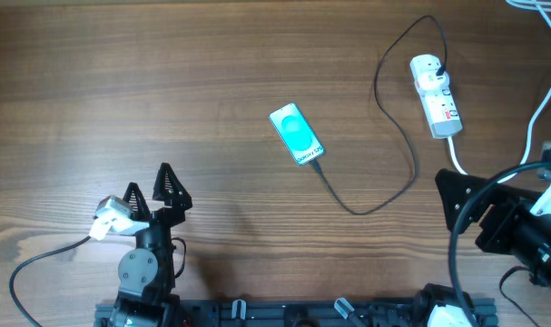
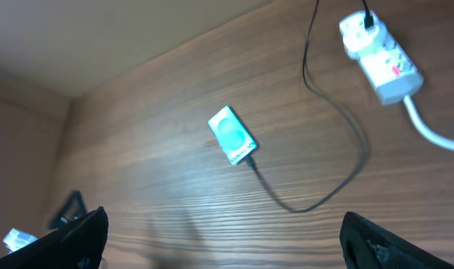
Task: Plug charger to phone and switch on socket
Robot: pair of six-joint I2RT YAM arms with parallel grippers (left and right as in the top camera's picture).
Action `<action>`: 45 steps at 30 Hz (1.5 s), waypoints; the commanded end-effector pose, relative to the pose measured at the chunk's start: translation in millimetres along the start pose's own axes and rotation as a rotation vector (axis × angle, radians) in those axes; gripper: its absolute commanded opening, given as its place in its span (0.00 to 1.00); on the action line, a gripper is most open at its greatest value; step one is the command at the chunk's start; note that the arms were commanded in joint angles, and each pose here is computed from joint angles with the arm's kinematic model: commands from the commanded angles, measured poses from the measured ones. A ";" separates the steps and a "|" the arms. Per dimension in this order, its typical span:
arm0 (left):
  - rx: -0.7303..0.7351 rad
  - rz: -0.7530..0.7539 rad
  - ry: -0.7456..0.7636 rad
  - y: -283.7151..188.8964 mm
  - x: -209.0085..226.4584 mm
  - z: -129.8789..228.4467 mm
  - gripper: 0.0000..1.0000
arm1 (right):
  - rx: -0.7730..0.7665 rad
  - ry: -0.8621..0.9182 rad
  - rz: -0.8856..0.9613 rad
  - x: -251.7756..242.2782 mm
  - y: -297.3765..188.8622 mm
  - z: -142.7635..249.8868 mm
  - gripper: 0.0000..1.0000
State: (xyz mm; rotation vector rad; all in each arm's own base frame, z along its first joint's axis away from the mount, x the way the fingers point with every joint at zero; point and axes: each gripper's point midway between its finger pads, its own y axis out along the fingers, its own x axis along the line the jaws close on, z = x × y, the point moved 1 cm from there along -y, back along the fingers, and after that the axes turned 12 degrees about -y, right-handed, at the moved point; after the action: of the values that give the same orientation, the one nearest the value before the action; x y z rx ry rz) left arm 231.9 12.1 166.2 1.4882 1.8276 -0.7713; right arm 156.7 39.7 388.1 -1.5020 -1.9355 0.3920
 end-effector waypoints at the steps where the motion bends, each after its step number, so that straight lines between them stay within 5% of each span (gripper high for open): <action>1: 0.004 -0.004 0.018 0.6 1.9 1.5 1.00 | -0.046 -0.227 -0.003 2.7 -2.4 -5.4 1.00; 7: 0.004 -0.004 0.018 0.6 1.9 1.5 1.00 | -0.316 -0.367 -0.010 7.6 -0.9 7.2 1.00; 16: 0.004 -0.004 0.018 0.6 1.9 1.5 1.00 | -0.655 -0.480 -0.173 0.7 69.7 45.4 1.00; 24: 0.004 -0.004 0.018 0.6 1.9 1.5 1.00 | -0.874 -0.208 -0.155 -49.8 131.1 65.5 1.00; 34: 0.004 -0.004 0.018 0.6 1.9 1.5 1.00 | -0.717 -0.007 0.133 -115.1 172.1 98.8 1.00; 45: 0.004 -0.004 0.018 0.6 1.9 1.5 1.00 | -0.711 -0.027 0.153 -117.3 172.6 99.8 1.00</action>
State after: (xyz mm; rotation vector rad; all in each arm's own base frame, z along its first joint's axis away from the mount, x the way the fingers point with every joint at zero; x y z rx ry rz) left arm 232.1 12.0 165.2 1.4887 1.8313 -0.7745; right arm 237.3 -1.2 172.8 -2.0614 -2.1030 -0.2480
